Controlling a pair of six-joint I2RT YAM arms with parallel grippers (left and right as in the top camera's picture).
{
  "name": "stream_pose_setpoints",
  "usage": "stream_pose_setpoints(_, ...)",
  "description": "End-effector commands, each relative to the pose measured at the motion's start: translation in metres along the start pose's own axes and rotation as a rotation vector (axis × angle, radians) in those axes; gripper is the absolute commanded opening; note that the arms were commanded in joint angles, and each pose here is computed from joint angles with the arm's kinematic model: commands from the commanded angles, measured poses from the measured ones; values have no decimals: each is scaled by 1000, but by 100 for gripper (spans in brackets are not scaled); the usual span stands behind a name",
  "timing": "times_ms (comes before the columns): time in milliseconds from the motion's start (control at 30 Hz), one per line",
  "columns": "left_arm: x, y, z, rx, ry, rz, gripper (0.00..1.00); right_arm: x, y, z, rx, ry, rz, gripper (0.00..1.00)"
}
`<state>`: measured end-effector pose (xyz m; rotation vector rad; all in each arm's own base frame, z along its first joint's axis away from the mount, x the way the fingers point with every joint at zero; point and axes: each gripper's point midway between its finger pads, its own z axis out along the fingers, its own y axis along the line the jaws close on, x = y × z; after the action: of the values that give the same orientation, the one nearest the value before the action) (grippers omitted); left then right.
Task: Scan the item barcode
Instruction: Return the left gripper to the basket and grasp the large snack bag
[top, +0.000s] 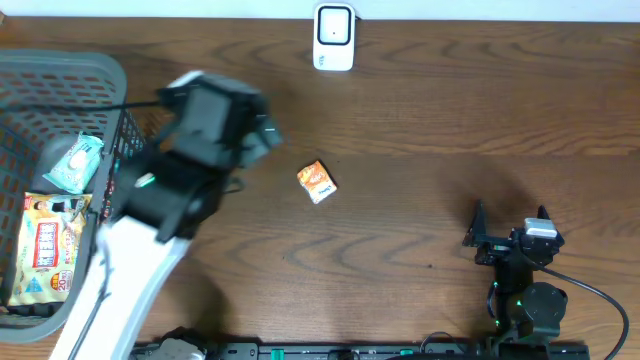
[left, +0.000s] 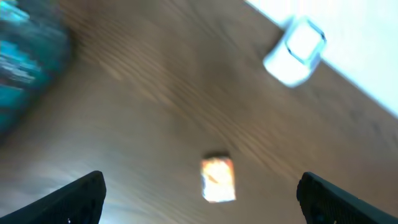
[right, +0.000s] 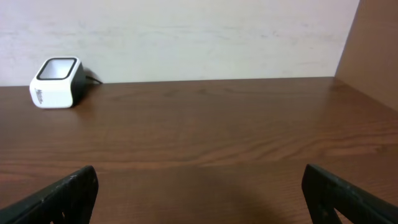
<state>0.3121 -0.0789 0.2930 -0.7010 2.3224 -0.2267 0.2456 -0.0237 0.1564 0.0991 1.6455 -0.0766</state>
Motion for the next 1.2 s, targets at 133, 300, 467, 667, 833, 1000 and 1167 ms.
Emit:
stream_pose_setpoints(133, -63, 112, -56, -279, -280, -177, 98, 1, -2, 0, 6, 2, -10, 99)
stream_pose_setpoints(300, -83, 166, -69, -419, -339, -277, 98, 1, -2, 0, 6, 2, -10, 99)
stream_pose_setpoints(467, -93, 217, -78, -551, -373, -424, 98, 1, -2, 0, 6, 2, -10, 99)
stream_pose_setpoints(667, -84, 268, -77, -614, -347, -741, 98, 1, -2, 0, 6, 2, -10, 99)
stream_pose_setpoints(833, -63, 298, -48, -629, -167, -931, 98, 1, -2, 0, 6, 2, -10, 99)
stream_pose_setpoints(1000, -38, 324, -6, -676, 68, -1051, 98, 1, -2, 0, 6, 2, -10, 99)
stream_pose_setpoints(1167, -18, 339, 39, -696, 269, -1117, 98, 1, -2, 0, 6, 2, -10, 99)
